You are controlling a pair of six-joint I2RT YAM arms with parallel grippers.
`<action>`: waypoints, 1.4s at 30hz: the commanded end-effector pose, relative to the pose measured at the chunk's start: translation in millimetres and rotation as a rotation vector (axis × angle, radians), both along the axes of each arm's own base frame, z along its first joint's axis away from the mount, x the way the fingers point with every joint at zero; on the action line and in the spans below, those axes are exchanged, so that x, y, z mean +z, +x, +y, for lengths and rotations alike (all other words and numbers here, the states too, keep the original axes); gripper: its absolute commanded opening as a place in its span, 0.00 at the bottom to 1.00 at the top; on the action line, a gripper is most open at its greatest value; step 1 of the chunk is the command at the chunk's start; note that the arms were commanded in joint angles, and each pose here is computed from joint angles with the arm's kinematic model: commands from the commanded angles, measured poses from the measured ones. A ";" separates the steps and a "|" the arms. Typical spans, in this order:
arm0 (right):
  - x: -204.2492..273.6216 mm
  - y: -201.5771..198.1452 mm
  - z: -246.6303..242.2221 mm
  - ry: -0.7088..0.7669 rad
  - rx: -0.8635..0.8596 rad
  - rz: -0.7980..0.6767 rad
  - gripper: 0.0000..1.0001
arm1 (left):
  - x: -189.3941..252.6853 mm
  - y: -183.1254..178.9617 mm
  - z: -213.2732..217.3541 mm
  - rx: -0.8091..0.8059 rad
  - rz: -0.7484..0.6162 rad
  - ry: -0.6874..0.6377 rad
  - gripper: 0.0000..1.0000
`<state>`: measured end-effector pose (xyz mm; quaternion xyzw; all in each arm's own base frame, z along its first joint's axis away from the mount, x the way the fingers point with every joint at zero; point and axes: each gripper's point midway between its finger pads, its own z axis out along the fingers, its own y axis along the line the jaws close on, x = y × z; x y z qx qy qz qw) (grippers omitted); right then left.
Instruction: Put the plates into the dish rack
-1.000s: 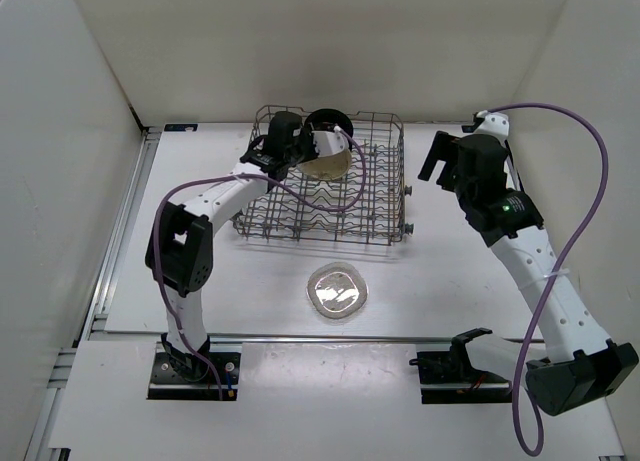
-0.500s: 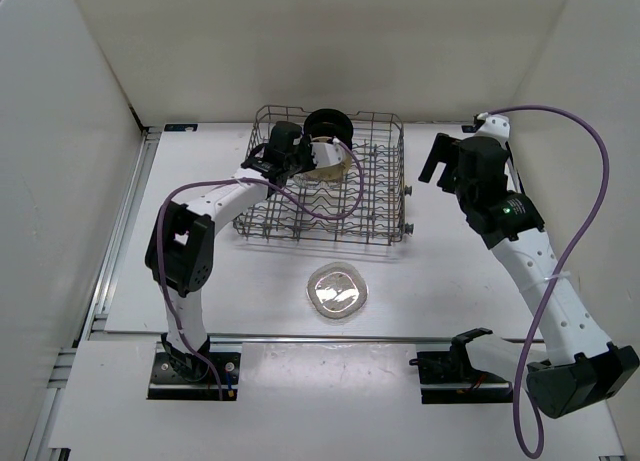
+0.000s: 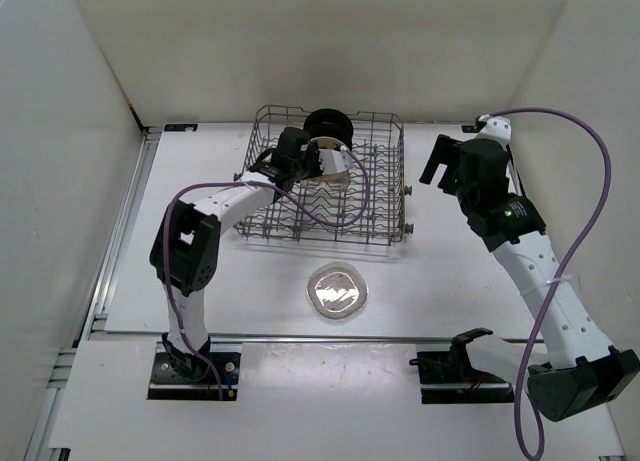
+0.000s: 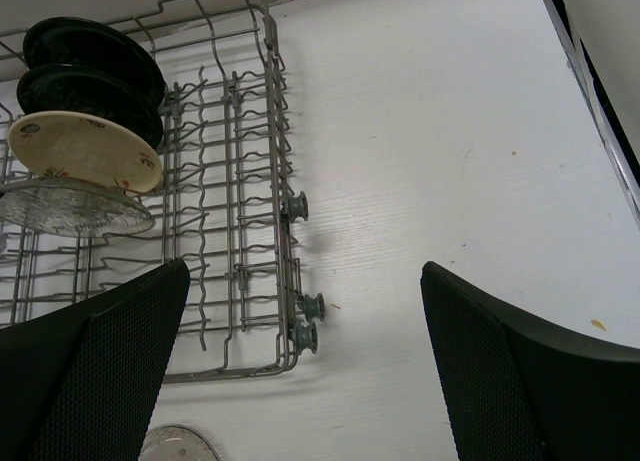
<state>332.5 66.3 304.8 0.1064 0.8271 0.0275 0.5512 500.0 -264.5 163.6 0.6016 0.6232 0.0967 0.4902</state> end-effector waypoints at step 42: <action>-0.7 -1.6 -0.4 0.025 -0.005 -0.024 0.99 | 4.5 -30.7 10.1 -0.006 0.008 0.003 0.59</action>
